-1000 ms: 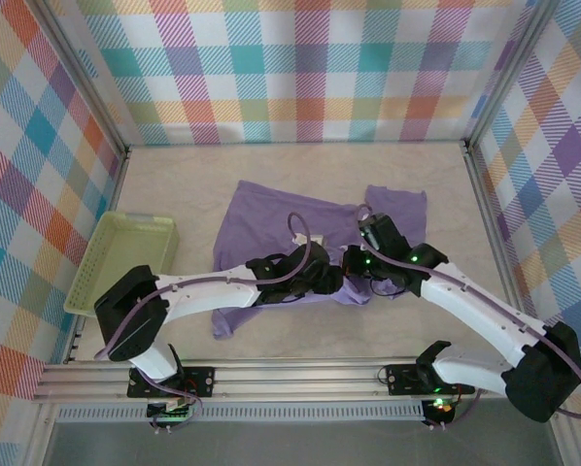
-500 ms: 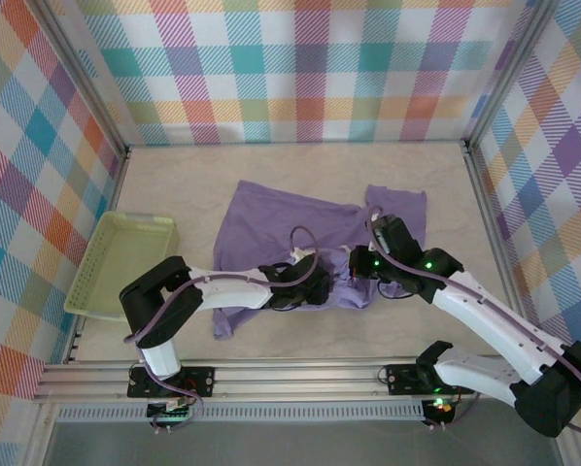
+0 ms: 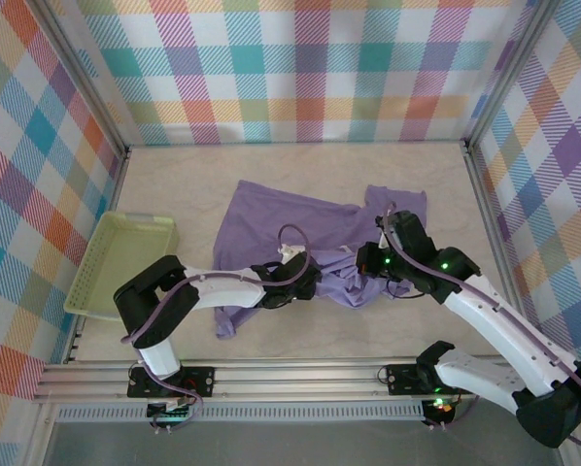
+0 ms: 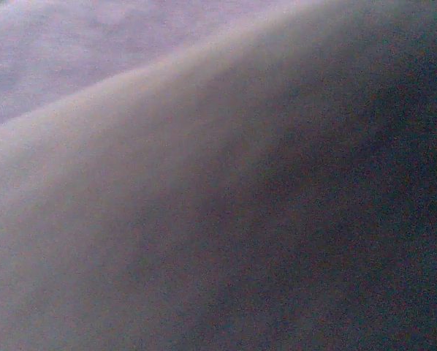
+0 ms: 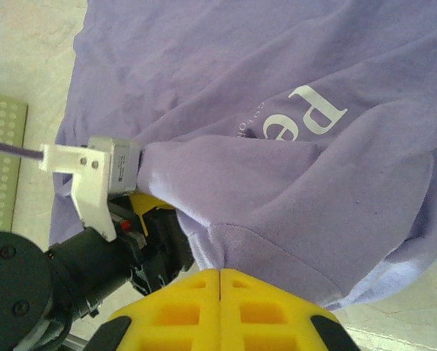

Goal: Fold the inside-out t-shirt

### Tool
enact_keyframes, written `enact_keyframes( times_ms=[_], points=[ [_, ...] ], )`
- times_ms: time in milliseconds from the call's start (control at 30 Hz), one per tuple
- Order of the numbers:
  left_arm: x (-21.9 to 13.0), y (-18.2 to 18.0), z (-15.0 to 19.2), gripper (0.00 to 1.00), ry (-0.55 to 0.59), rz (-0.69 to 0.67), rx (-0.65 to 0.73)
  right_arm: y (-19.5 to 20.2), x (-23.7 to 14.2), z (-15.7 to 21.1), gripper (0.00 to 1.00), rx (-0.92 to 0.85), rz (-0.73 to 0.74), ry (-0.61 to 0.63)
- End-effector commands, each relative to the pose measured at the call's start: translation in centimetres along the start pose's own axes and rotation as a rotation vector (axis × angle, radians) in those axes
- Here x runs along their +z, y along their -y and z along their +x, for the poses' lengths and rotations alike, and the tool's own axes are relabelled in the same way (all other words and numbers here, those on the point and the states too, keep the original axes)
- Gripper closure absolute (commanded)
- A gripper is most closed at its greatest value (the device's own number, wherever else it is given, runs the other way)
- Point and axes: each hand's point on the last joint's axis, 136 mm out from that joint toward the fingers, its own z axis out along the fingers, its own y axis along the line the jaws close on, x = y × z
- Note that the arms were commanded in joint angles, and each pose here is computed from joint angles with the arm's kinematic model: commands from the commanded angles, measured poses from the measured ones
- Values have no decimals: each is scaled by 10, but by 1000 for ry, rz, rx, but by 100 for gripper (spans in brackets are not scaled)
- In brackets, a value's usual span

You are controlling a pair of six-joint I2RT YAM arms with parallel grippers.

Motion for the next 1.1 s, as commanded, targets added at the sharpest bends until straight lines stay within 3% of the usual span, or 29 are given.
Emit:
enact_keyframes(
  times_ms=[0,200,567,733,1067],
  points=[
    [-35,-3,-18,50,76,-88,119,-16,-8,-9,100,25,-71,18],
    [-82,60,-35,42,102,274,24,-20,3,-7,100,26,-90,12],
    [-80,110,-34,34,49,427,-10,-18,3,-3,100,12,-97,28],
    [-66,116,-31,30,25,413,-4,-16,3,0,100,14,-100,30],
    [-3,79,7,30,-99,153,82,-15,-10,-5,100,28,-97,72]
  ],
)
